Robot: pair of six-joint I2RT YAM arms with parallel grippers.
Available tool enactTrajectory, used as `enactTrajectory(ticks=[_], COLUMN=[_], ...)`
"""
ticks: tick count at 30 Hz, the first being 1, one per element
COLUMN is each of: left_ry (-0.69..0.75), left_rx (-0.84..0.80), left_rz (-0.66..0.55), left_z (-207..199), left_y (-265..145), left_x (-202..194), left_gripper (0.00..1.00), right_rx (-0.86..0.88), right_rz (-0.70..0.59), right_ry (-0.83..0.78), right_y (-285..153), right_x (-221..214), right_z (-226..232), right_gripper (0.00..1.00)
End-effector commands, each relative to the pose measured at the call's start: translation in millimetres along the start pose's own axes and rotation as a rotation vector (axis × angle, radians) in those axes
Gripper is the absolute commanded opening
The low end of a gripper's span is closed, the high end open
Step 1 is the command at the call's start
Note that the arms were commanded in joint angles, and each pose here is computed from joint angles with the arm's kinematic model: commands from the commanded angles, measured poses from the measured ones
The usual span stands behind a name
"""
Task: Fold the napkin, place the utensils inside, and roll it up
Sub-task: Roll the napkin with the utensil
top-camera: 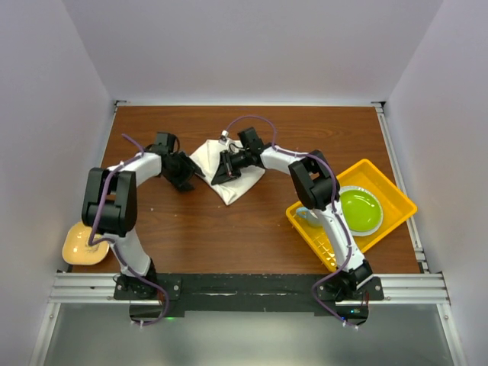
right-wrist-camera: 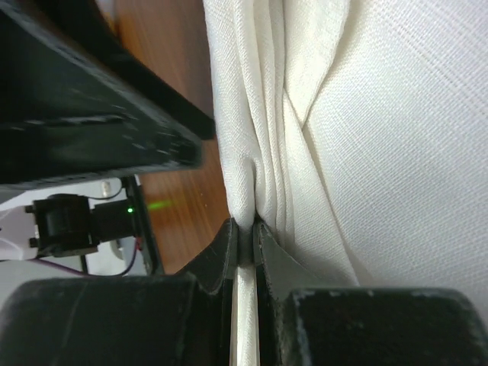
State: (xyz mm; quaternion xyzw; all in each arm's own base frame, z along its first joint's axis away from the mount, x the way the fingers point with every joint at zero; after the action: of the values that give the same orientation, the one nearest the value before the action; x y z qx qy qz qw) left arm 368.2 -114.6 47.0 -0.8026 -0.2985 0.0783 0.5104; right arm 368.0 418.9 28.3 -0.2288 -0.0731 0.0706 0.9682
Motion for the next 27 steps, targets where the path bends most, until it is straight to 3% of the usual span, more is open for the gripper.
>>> enactTrajectory(ticks=[1,7,10,13,16,19,22,27], left_ry=[-0.053,-0.115,-0.124,-0.130,-0.149,-0.154,-0.125,-0.127], left_rx=[-0.020,0.078,0.164,0.215,0.248,0.254,0.264,0.280], left_rz=[0.013,0.047,0.078,0.095,0.103,0.143,0.151,0.192], left_z=[-32,-20,-6,5,15,19,18,21], left_y=[11,32,40,43,46,46,41,29], left_x=[4,-5,-10,-17,-24,-36,-41,-54], left_gripper=[0.65,0.60,0.52,0.37,0.12,0.00,0.00,0.00], right_rx=[-0.081,-0.083,-0.103,-0.112,-0.149,-0.185,-0.247,-0.335], right_rz=[0.066,0.055,0.057,0.057,0.057,0.051,0.056,0.012], right_ry=[0.185,0.162,0.148,0.126,0.088,0.034,-0.025,-0.157], right_y=[14,10,9,8,5,-1,-12,-34], right_x=[-28,-25,-25,-24,-21,-16,-13,-7], right_z=[-46,-43,-48,-48,-51,-46,-41,-16], right_gripper=[0.00,0.00,0.00,0.00,0.00,0.00,0.03,0.21])
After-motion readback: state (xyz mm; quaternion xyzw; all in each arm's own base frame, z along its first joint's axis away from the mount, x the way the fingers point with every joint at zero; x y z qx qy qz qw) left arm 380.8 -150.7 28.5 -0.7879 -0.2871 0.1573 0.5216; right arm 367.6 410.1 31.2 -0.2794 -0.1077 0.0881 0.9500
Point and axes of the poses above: each gripper's point midway between its finger pads, its own y axis out along the fingers, its own z axis along the line the jaws close on, x = y × z, the point moved 1 cm from there along -y, back along the fingers, and after that the axes turned 12 degrees about y, right-handed, at the moved point
